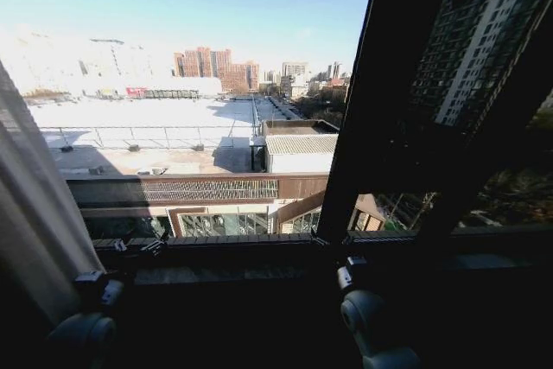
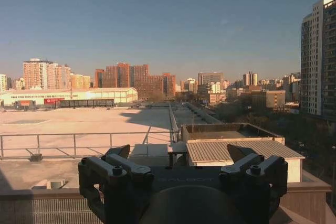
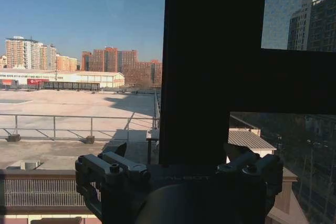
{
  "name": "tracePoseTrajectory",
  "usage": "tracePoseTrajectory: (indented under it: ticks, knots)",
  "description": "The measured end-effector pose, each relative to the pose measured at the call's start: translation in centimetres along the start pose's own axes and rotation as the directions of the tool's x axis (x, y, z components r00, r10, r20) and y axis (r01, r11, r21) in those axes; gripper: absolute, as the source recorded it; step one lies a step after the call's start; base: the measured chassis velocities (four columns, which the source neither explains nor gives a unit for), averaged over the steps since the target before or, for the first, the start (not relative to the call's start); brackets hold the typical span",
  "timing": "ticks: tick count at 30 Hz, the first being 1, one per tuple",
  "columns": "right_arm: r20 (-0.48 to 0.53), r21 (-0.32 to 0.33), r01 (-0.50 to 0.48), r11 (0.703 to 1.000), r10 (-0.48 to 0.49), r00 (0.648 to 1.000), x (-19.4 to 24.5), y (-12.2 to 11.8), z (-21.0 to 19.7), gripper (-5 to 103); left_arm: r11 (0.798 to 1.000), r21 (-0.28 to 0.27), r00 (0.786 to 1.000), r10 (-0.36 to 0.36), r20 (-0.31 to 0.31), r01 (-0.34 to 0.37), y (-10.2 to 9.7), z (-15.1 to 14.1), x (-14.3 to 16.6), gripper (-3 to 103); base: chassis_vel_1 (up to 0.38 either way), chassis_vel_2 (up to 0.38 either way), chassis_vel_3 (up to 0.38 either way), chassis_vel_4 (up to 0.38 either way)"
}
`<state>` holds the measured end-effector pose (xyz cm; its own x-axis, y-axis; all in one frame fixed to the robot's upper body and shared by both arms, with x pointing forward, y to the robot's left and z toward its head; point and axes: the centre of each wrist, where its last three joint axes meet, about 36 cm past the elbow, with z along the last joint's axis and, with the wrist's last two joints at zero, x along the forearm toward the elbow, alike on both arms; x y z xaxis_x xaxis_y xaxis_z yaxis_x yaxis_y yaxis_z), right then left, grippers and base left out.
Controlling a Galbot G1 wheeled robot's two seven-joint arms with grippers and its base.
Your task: Open the curtains by pulling them apart, changing their state from closed to fully open.
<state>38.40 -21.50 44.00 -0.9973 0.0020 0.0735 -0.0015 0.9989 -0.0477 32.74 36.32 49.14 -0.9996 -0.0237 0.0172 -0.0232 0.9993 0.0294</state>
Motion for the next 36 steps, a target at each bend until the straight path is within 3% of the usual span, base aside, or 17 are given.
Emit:
tracePoseTrajectory:
  ticks: [16, 36]
  knots:
    - [-0.006, 0.004, -0.007, 1.000, 0.007, 1.000, -0.53, 0.54, 0.34, 100, 0.999, 0.036, 1.000, -0.002, 0.024, 0.001, -0.30, 0.34, -0.22, 100, -0.361, -0.352, 0.358, 0.361]
    - [-0.008, 0.010, -0.021, 1.000, 0.021, 1.000, -0.58, 0.38, 0.30, 100, 0.999, 0.034, 1.000, -0.005, 0.025, 0.005, -0.48, 0.41, 0.26, 100, -0.330, -0.375, 0.327, 0.382]
